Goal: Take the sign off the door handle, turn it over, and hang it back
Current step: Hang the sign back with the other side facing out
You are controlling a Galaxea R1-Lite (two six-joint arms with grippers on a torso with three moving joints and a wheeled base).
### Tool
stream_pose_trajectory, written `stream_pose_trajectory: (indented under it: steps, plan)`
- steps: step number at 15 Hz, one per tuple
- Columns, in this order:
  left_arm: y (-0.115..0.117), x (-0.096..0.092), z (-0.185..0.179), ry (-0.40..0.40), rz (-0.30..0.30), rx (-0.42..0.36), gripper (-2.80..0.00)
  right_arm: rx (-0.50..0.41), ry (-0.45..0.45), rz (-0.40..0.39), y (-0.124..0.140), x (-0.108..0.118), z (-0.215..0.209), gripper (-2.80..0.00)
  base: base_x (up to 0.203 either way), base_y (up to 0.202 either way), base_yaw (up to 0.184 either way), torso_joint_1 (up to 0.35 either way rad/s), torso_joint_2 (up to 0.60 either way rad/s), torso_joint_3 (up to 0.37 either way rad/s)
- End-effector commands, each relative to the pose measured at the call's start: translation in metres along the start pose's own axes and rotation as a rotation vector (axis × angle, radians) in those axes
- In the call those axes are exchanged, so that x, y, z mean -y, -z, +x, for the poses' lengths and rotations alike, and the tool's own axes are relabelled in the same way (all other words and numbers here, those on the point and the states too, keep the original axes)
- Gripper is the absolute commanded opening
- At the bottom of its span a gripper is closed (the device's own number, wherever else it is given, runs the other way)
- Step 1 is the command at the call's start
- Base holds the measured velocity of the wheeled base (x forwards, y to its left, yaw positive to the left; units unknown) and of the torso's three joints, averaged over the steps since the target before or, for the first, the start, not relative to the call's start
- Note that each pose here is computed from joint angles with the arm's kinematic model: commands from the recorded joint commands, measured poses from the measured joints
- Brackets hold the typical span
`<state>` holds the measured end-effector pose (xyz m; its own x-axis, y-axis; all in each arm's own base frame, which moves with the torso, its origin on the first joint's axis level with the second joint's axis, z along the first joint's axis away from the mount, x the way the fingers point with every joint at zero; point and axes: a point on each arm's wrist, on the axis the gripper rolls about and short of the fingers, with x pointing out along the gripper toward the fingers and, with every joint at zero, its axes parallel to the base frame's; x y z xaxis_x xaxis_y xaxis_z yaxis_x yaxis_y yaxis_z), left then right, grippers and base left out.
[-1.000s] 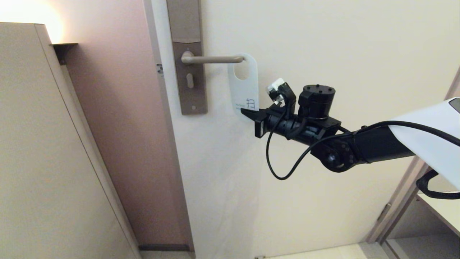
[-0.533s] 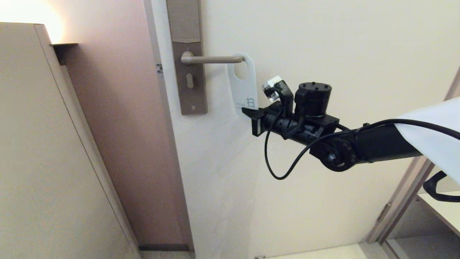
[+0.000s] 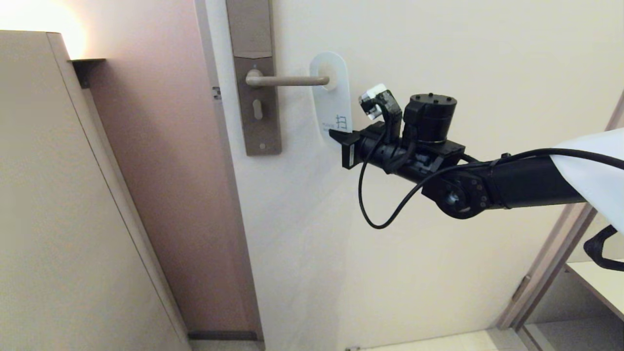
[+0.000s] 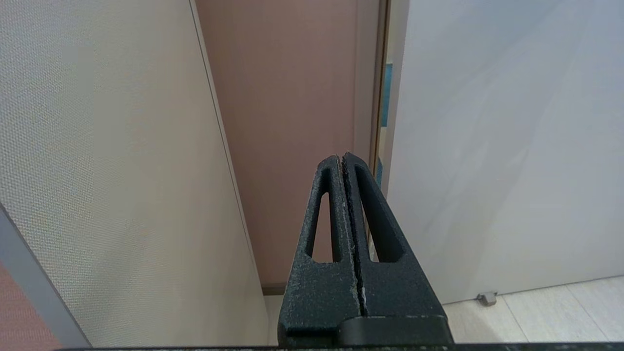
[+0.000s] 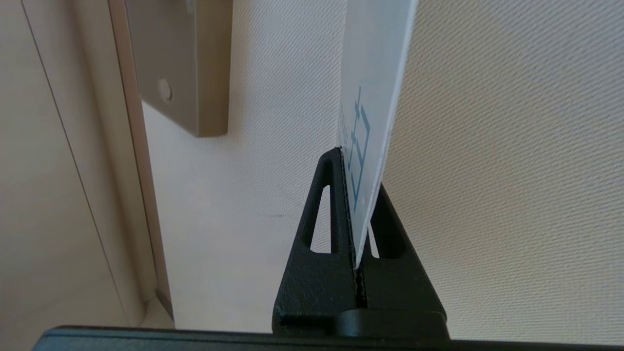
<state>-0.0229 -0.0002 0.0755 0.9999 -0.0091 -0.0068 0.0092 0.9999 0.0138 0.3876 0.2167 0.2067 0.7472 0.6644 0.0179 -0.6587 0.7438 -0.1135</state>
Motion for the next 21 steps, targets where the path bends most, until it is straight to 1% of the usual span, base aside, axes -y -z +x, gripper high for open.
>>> stream_pose_trajectory:
  steps: [1, 4, 8, 14, 17, 19, 21]
  plan:
    - [0.0, 0.0, 0.0, 0.0, 0.0, 0.0, -2.8, 0.016, 0.005, -0.005, -0.006, 0.0, -0.002, -2.8, 0.0, 0.0, 0.0, 0.0, 0.0, 0.0]
    - [0.0, 0.0, 0.0, -0.001, 0.0, 0.0, -2.8, 0.013, 0.058, -0.001, -0.008, 0.001, -0.005, -2.8, 0.0, 0.0, 0.0, 0.0, 0.0, 0.0]
    - [0.0, 0.0, 0.0, -0.001, 0.0, -0.001, -2.8, 0.004, 0.056, 0.011, -0.009, -0.002, -0.011, -2.8, 0.0, 0.0, 0.0, 0.0, 0.0, 0.0]
    - [0.0, 0.0, 0.0, -0.001, 0.0, 0.001, -2.8, -0.005, 0.018, 0.017, -0.009, -0.028, -0.009, -2.8, 0.0, 0.0, 0.0, 0.0, 0.0, 0.0]
    - [0.0, 0.0, 0.0, -0.001, 0.0, 0.001, -2.8, -0.013, 0.023, 0.029, -0.007, -0.042, -0.004, -2.8, 0.0, 0.0, 0.0, 0.0, 0.0, 0.0]
    - [0.0, 0.0, 0.0, -0.001, 0.0, 0.0, -2.8, -0.017, 0.04, 0.062, -0.006, -0.051, -0.002, -2.8, 0.0, 0.0, 0.0, 0.0, 0.0, 0.0]
    - [0.0, 0.0, 0.0, -0.001, -0.001, 0.0, -2.8, -0.024, 0.081, 0.109, -0.005, -0.059, 0.0, -2.8, 0.0, 0.0, 0.0, 0.0, 0.0, 0.0]
